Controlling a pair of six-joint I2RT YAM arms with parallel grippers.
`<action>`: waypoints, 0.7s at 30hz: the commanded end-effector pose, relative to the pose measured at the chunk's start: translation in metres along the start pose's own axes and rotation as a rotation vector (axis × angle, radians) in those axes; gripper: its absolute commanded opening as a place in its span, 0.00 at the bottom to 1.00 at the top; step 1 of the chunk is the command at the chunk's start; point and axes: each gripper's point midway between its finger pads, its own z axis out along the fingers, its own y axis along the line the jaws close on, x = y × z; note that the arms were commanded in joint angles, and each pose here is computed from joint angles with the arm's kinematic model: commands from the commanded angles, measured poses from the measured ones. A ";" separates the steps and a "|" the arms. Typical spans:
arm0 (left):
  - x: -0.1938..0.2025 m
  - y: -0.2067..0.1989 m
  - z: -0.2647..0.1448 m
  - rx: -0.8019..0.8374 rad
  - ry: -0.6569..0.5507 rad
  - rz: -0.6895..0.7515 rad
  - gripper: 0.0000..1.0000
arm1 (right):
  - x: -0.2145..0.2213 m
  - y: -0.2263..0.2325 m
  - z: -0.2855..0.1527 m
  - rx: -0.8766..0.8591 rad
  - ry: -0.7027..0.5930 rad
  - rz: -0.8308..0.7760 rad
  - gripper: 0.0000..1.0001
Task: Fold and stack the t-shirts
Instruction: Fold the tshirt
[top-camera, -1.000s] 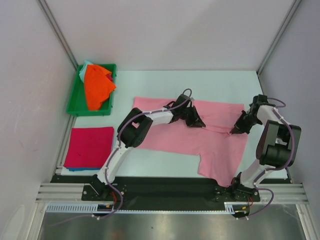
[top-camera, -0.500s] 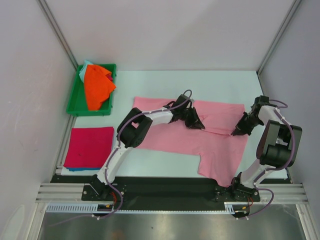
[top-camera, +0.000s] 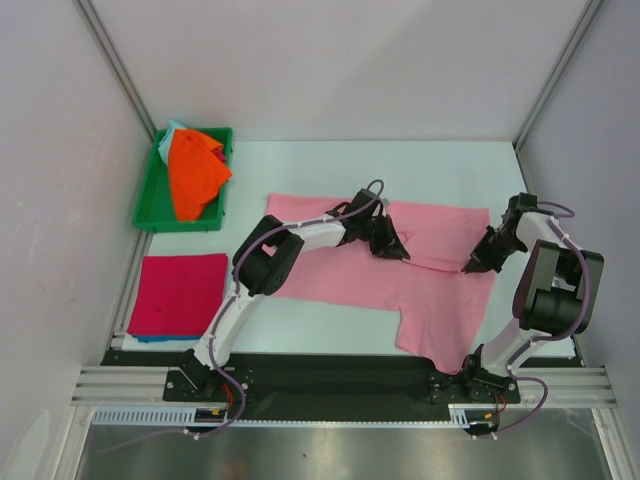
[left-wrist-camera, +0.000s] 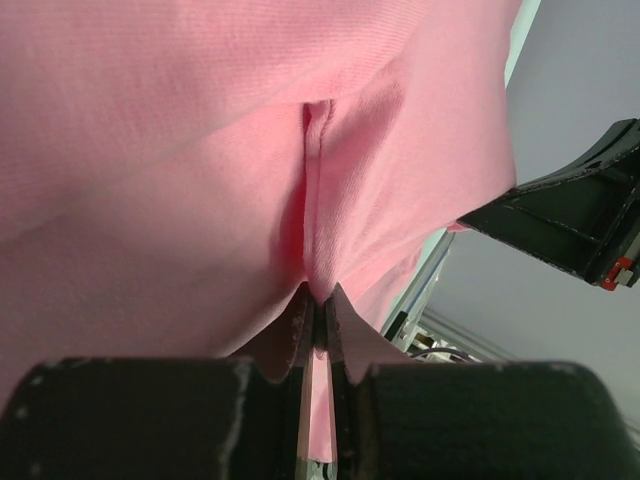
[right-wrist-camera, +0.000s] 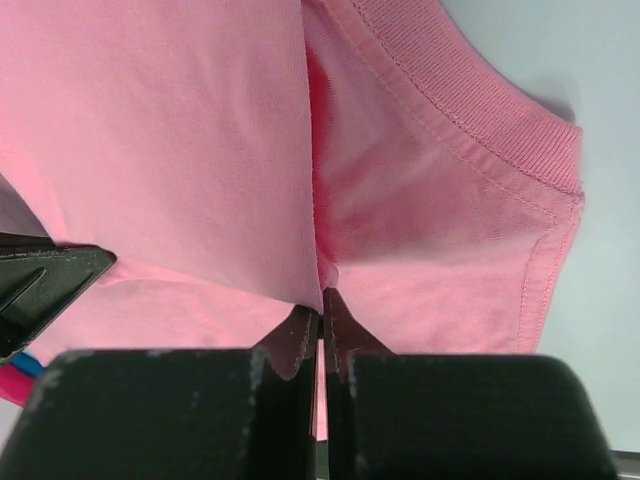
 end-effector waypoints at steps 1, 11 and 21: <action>-0.001 -0.039 -0.023 0.069 -0.012 0.067 0.11 | -0.002 0.002 -0.006 -0.004 -0.007 0.027 0.01; 0.002 -0.027 -0.033 0.040 -0.010 0.104 0.29 | 0.001 -0.001 -0.010 0.015 -0.009 0.028 0.15; -0.012 -0.030 -0.059 0.031 -0.041 0.249 0.48 | 0.004 -0.004 -0.007 0.014 -0.017 0.027 0.26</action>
